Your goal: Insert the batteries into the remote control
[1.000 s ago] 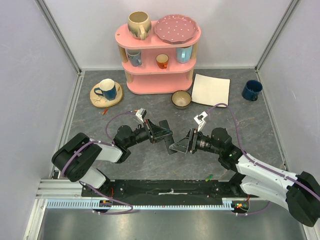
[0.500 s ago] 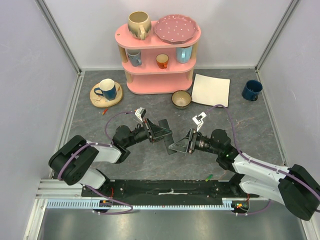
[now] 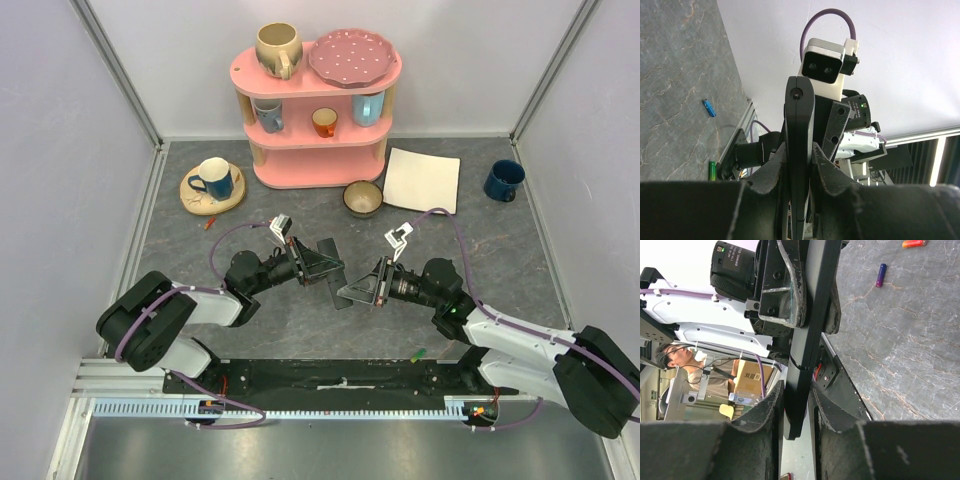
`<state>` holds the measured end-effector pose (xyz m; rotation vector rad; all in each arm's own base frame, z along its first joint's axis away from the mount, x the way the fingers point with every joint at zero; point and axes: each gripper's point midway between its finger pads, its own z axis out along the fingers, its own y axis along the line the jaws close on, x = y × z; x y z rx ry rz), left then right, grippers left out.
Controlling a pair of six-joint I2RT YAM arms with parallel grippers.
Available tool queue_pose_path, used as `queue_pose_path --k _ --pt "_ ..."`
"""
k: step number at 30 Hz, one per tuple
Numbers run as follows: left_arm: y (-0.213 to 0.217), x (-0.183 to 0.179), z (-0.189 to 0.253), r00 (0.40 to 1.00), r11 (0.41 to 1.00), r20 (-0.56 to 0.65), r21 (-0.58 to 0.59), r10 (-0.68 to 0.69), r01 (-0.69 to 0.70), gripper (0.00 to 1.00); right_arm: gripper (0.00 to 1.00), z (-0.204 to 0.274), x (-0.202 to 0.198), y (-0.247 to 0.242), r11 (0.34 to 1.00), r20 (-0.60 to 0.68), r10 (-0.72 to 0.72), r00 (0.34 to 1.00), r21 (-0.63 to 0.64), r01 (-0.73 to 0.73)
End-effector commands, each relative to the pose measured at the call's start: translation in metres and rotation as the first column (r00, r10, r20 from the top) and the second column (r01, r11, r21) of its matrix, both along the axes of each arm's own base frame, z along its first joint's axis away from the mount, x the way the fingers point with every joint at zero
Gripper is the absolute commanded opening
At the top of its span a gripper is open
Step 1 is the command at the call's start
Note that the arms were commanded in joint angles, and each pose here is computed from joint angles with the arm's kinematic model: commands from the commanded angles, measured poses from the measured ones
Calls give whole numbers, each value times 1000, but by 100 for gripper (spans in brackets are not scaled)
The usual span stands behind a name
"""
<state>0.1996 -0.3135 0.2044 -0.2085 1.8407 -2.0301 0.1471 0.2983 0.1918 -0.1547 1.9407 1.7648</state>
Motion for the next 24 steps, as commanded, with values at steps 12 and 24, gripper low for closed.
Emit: queue_pose_path --k 12,24 --pt "13 -33 87 952 964 307 -251 -10 91 2 18 4 7 2 1000 8 -23 1000 17 22" --pt "6 -50 78 951 964 305 -231 -60 135 2 18 10 23 2 998 5 -68 998 13 68"
